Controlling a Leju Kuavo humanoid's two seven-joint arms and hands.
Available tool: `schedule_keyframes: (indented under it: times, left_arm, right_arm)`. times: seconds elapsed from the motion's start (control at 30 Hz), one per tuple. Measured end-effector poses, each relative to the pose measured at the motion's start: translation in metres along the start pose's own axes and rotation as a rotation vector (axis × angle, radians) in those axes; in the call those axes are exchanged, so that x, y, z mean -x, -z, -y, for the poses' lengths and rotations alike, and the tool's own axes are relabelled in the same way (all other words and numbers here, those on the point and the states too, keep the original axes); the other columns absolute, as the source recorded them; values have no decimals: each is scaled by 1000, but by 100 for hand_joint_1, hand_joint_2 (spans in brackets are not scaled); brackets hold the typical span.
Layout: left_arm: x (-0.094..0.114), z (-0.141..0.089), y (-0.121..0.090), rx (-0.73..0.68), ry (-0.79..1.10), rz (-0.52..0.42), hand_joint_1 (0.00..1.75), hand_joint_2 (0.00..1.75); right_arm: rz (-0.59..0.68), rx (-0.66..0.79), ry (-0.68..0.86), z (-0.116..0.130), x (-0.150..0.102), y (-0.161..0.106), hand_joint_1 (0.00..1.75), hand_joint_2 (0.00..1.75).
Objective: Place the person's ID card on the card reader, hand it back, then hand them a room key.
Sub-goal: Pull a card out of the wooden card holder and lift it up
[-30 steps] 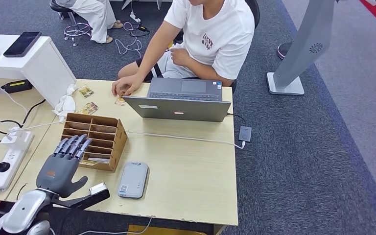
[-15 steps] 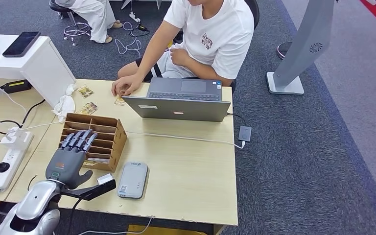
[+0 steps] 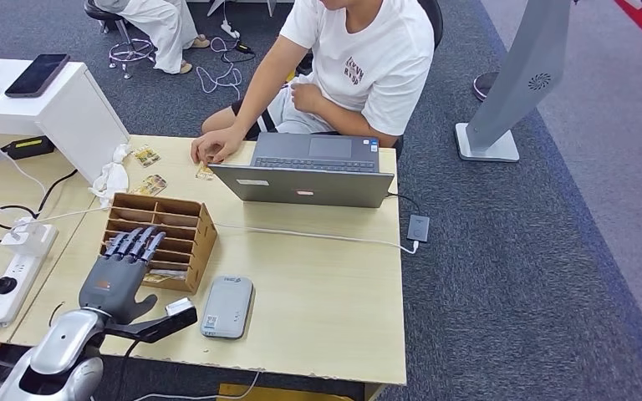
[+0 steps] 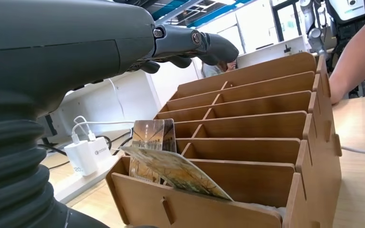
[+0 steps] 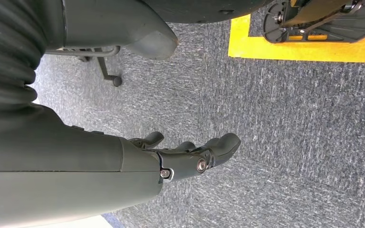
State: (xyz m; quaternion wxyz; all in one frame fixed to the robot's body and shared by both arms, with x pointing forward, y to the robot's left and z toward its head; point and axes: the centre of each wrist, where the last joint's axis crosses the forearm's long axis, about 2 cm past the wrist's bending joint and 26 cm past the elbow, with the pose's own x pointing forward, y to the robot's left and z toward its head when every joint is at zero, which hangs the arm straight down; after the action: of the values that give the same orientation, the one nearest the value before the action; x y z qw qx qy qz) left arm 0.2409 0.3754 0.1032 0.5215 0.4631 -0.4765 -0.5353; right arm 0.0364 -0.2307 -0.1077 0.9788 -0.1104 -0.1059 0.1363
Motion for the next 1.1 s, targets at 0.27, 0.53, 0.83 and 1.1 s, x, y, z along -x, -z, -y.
schedule_keyframes:
  times: [0.27, 0.53, 0.83, 1.1]
  left_arm:
    - [1, 3, -1, 14, -13, -1, 175, 175]
    - [2, 4, -2, 20, -21, 3, 175, 175]
    - [2, 4, -3, 16, -28, 5, 175, 175]
    - [-13, -15, -14, -177, -58, 100, 175, 175]
  right_arm:
    - [1, 0, -9, 0, 0, 0, 0, 175]
    - [1, -1, -12, 0, 0, 0, 0, 175]
    - [1, -1, -13, 0, 0, 0, 0, 175]
    - [-9, 1, 8, 0, 1, 0, 0, 175]
